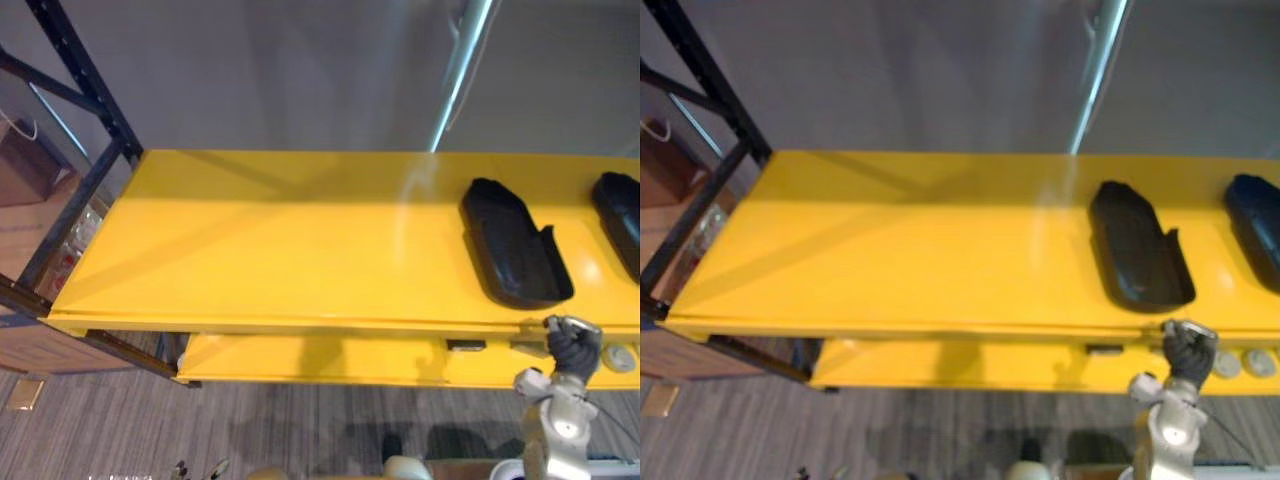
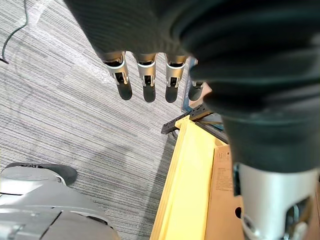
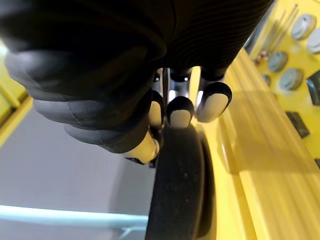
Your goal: Walk over and take plastic housings, then place them on the shelf
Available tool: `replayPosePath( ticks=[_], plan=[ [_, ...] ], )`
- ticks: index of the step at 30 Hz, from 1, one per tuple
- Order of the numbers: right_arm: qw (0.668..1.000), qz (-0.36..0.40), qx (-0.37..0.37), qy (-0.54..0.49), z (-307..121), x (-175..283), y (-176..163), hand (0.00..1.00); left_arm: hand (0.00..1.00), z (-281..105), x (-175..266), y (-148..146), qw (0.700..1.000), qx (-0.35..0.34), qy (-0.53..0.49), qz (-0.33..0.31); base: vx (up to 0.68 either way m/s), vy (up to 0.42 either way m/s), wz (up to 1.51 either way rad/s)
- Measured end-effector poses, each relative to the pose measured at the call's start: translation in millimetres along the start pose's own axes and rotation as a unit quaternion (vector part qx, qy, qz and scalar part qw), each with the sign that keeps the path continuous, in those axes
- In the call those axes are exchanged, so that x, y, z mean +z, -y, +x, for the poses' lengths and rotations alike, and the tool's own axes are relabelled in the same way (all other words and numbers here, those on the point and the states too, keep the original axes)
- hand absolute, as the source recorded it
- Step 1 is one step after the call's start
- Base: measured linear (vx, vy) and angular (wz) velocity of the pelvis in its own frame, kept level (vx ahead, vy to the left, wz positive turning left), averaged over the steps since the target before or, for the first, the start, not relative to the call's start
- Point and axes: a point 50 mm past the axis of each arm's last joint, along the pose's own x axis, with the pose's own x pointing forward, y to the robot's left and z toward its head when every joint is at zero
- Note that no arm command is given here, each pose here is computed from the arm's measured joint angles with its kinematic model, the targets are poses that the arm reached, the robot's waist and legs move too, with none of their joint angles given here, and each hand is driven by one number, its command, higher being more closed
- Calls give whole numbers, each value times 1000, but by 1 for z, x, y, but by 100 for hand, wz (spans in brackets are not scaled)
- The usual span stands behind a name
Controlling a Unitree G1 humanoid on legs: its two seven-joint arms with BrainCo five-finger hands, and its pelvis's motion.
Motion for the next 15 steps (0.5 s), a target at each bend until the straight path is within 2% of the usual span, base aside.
replayPosePath(
  ticks=[15],
  plan=[
    [1000, 4, -1, 17, 32, 13, -10, 100, 0, 1, 2, -1, 1000, 2, 3, -4, -5, 2, 5]
  ],
)
